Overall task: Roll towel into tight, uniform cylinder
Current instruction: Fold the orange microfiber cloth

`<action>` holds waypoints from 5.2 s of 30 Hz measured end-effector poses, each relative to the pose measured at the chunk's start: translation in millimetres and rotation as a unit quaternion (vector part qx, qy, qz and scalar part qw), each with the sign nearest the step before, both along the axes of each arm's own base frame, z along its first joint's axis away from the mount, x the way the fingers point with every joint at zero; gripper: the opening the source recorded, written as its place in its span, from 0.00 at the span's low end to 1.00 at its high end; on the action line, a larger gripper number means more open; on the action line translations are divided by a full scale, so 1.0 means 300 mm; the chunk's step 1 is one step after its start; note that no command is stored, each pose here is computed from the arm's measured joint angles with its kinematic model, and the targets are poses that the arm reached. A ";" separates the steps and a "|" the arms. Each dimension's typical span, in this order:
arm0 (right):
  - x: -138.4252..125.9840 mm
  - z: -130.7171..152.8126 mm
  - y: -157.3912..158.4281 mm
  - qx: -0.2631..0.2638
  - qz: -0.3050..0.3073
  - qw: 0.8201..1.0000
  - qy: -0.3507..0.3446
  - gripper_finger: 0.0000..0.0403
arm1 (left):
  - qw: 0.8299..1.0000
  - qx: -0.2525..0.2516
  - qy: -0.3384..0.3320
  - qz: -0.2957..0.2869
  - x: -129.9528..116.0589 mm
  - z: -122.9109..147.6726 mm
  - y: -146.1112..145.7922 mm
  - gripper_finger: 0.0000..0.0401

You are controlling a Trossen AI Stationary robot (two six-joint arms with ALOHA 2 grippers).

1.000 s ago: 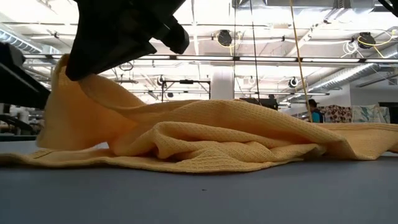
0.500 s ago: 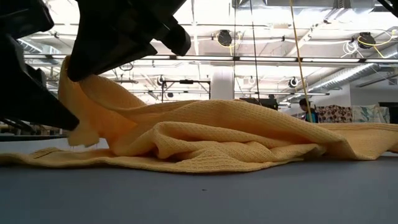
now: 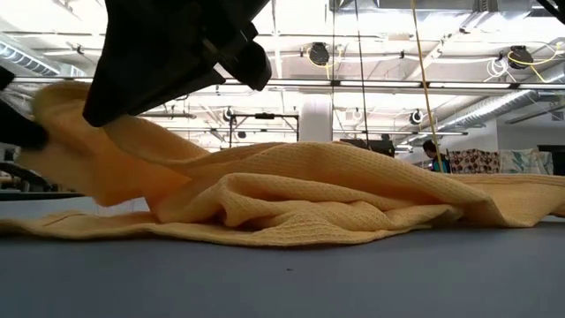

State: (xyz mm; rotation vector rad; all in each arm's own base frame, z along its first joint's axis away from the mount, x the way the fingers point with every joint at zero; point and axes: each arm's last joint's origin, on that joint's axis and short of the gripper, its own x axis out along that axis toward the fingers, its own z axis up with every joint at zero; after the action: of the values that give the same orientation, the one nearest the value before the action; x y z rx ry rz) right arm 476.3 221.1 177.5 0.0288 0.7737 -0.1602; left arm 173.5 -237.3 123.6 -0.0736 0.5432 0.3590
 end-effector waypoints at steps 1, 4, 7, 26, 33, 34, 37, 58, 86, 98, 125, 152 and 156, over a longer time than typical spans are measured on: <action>0.000 0.000 0.001 0.003 0.002 1.000 0.001 0.01 | 1.000 -0.006 0.005 -0.006 -0.007 0.004 -0.005 0.01; -0.002 -0.001 0.006 0.012 0.015 1.000 0.007 0.01 | 0.999 -0.019 0.039 -0.025 -0.021 0.002 -0.012 0.01; -0.004 -0.004 0.007 0.020 0.030 0.999 0.019 0.01 | 0.997 -0.015 0.068 -0.045 -0.024 -0.001 -0.015 0.01; -0.029 -0.022 0.012 0.014 0.069 0.995 0.072 0.03 | 0.994 -0.006 0.087 -0.062 -0.003 -0.001 -0.010 0.01; -0.106 0.052 0.046 0.003 0.111 0.987 0.116 0.20 | 0.993 -0.003 0.097 -0.066 -0.008 -0.005 -0.007 0.01; -0.123 0.072 0.050 -0.002 0.114 0.986 0.123 0.22 | 0.993 -0.003 0.097 -0.065 -0.007 -0.005 -0.007 0.01; -0.186 0.098 0.066 -0.028 0.109 0.980 0.166 0.27 | 0.993 -0.003 0.095 -0.065 -0.007 -0.004 -0.007 0.01; -0.423 0.125 0.006 -0.258 -0.058 0.927 0.266 0.30 | 0.995 -0.025 0.082 -0.042 0.012 -0.003 0.001 0.06; -0.325 0.141 0.085 -0.210 0.011 0.970 0.121 0.30 | 0.972 0.137 0.174 0.076 0.133 0.282 0.337 0.53; -0.214 -0.048 -0.238 -0.184 0.003 0.957 0.223 0.10 | 0.972 0.016 0.232 -0.012 0.295 0.072 0.494 0.53; -0.510 0.140 -0.067 -0.118 0.046 0.978 0.164 0.01 | 0.981 0.013 0.154 -0.119 0.243 0.172 0.561 0.53; -0.520 0.202 -0.047 -0.143 -0.091 0.985 0.013 0.01 | 0.954 0.085 0.140 -0.251 0.323 0.063 0.505 0.02; -0.511 0.247 -0.030 -0.119 -0.096 0.988 -0.016 0.01 | 0.955 0.128 0.134 -0.232 0.267 0.153 0.494 0.01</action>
State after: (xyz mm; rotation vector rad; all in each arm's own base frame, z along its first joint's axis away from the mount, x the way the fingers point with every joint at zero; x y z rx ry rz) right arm 323.0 212.1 251.4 -0.1200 0.7159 -0.4342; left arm 253.7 -89.1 169.3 0.3537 0.7562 -0.0255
